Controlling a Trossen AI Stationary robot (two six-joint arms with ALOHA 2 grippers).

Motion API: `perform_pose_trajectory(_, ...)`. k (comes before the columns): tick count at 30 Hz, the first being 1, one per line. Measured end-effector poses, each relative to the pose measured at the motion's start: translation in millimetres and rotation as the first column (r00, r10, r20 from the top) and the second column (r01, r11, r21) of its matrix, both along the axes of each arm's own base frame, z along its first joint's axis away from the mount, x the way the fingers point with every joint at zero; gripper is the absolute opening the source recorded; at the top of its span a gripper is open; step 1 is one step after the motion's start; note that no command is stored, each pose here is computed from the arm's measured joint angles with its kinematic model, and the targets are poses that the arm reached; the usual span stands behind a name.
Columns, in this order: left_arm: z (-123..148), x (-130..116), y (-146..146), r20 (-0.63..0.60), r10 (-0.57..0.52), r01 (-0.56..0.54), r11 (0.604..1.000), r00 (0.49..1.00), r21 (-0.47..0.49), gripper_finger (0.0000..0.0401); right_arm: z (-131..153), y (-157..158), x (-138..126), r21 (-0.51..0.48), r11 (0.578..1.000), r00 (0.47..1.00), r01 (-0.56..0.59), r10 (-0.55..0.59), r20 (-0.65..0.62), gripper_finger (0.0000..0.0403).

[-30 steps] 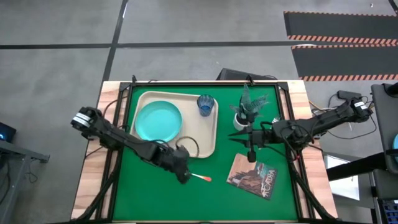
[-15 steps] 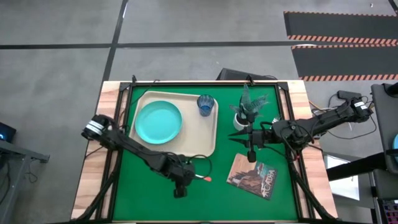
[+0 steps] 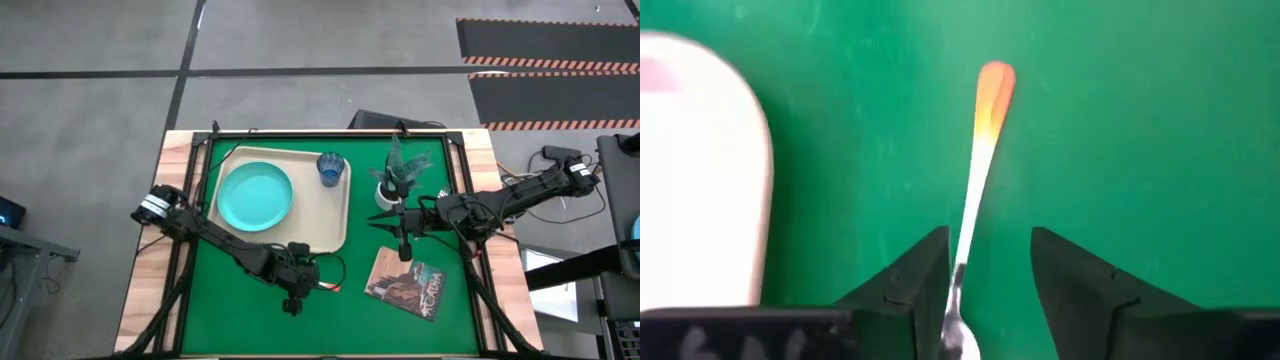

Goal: Pick and place plate/cup/fork/spoon on tray
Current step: Put the orange spoon on the gray serving tray

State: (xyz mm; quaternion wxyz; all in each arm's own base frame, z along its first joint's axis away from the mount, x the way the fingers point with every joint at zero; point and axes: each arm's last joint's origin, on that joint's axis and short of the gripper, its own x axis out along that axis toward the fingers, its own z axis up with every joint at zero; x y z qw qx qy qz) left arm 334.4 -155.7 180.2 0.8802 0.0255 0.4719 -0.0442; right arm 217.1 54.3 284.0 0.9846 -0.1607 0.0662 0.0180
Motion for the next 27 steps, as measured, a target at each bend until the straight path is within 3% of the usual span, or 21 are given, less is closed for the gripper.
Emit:
perform_pose_trajectory(19, -18.8, 5.0, 1.9, 0.035, -0.023, 0.02, 0.997, 0.999, 0.072, 0.013, -2.0, -0.2, -0.2, -0.019, 1.0, 1.0, -0.002, 0.001, -0.02, 0.0043)
perform_pose_trajectory(27, -37.1, 7.5, 1.4, -0.015, -0.025, 0.027, 0.995, 1.0, 0.097, 0.013, -2.0, -0.3, -0.7, -0.02, 1.0, 1.0, -0.001, 0.001, -0.022, 0.0043)
